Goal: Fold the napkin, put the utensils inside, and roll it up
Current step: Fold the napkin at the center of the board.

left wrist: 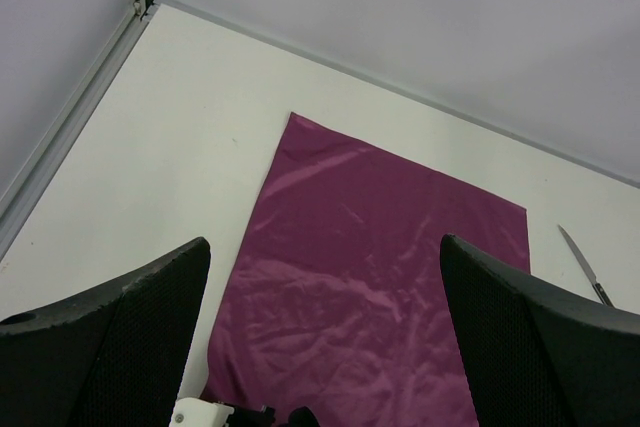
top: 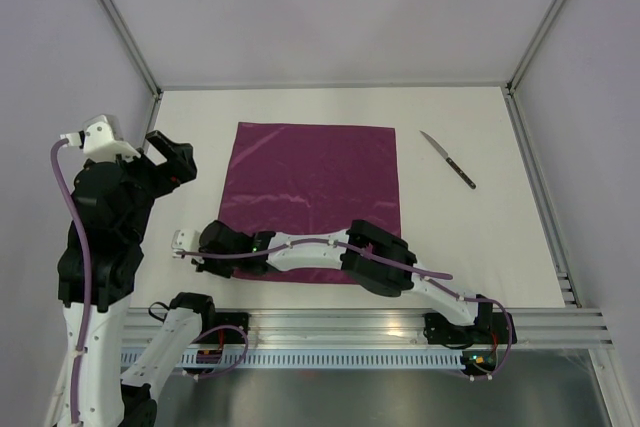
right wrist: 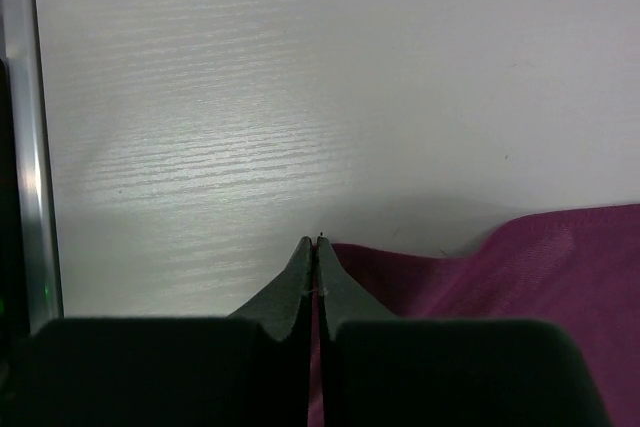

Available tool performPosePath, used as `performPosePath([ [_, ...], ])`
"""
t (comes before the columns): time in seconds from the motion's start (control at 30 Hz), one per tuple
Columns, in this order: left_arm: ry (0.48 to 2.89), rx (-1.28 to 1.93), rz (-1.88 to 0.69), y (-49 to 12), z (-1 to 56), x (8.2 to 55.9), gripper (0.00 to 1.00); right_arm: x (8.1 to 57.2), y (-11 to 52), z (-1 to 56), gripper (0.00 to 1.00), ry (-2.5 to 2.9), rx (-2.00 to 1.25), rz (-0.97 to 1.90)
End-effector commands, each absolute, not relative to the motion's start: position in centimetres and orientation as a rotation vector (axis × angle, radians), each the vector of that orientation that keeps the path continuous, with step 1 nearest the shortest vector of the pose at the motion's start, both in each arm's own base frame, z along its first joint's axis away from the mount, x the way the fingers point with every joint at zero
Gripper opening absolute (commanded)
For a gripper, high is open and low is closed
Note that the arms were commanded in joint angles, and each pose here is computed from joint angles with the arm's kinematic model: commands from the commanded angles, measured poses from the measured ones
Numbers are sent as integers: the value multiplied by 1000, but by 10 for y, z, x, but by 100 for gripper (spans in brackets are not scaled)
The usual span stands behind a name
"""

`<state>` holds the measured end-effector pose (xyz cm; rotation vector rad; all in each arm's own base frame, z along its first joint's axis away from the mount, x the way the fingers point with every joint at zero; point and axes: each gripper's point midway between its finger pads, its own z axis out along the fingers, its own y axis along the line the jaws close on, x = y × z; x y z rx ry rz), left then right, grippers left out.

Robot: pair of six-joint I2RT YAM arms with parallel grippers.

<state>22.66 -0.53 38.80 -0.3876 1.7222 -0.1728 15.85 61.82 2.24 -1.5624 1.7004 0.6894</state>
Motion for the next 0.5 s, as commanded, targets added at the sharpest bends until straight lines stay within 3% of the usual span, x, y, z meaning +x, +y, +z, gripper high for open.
performPosePath([
  [0.0, 1700, -367, -179, -7, 393, 231, 99, 163, 613, 19, 1, 1738, -1586, 671],
  [0.47, 1686, -356, -158, -3, 393, 226, 98, 166, 622, 99, 1, 1645, -1511, 743],
])
